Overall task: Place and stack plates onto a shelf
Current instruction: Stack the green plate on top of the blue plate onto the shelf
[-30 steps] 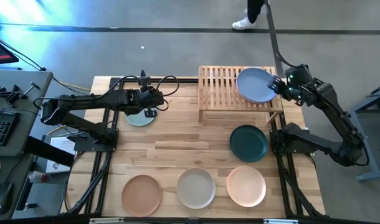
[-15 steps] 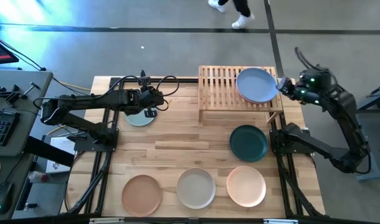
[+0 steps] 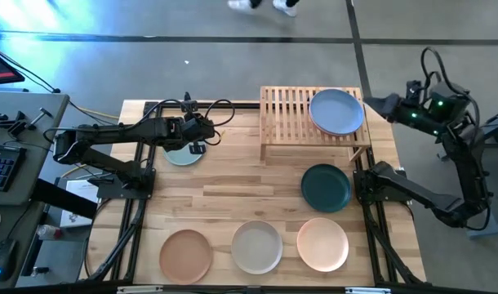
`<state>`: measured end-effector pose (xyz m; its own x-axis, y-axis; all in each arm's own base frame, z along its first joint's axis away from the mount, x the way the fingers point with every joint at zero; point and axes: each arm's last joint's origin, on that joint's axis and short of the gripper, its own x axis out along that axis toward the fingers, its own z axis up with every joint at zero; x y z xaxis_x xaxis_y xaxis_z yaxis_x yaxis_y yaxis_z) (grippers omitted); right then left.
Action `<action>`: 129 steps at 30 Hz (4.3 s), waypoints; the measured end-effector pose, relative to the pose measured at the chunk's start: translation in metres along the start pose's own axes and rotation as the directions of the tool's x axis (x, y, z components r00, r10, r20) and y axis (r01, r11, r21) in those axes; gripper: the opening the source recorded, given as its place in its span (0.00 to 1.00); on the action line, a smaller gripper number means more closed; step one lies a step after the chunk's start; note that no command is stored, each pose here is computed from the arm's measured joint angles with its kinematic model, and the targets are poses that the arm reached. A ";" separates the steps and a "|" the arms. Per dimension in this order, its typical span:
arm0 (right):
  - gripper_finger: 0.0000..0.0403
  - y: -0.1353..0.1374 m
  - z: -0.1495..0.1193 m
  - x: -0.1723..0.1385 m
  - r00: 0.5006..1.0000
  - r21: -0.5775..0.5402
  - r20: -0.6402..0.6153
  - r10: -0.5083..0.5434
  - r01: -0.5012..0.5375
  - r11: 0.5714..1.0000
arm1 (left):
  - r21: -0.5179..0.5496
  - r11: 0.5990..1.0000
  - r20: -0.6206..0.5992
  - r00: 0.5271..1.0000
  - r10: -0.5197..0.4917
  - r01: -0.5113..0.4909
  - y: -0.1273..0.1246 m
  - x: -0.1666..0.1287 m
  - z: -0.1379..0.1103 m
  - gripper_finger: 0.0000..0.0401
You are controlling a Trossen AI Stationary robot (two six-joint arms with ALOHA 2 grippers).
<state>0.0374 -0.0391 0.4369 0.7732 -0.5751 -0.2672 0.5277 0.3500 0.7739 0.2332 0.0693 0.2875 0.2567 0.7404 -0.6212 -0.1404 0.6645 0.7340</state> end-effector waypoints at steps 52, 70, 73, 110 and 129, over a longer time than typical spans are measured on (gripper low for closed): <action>0.20 0.082 0.020 0.112 0.695 -0.169 -0.247 0.675 -0.717 0.676 | -0.099 0.989 0.089 0.991 -0.098 0.107 -0.001 0.000 0.006 0.25; 0.20 0.104 -0.109 0.131 0.728 -0.089 -0.602 0.329 -0.470 0.878 | -0.098 0.989 0.088 0.991 -0.098 0.106 -0.001 0.000 0.006 0.25; 0.20 0.099 -0.127 0.125 0.763 -0.125 -0.617 0.195 -0.339 0.933 | -0.098 0.990 0.088 0.991 -0.097 0.106 -0.001 0.000 0.006 0.25; 0.20 0.032 -0.308 0.162 0.353 -0.663 -0.586 -0.729 0.309 0.682 | -0.098 0.989 0.088 0.991 -0.097 0.106 -0.001 0.000 0.006 0.25; 0.20 -0.002 -0.340 0.184 0.220 -0.795 -0.403 -0.888 0.397 0.459 | -0.098 0.989 0.088 0.991 -0.098 0.106 -0.001 0.000 0.006 0.25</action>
<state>0.2986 0.1056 0.1911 -0.1569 -0.1400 -0.9776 0.8288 0.5197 -0.2075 0.2388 0.0678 0.2882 0.3528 0.6601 -0.6632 -0.2057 0.7461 0.6332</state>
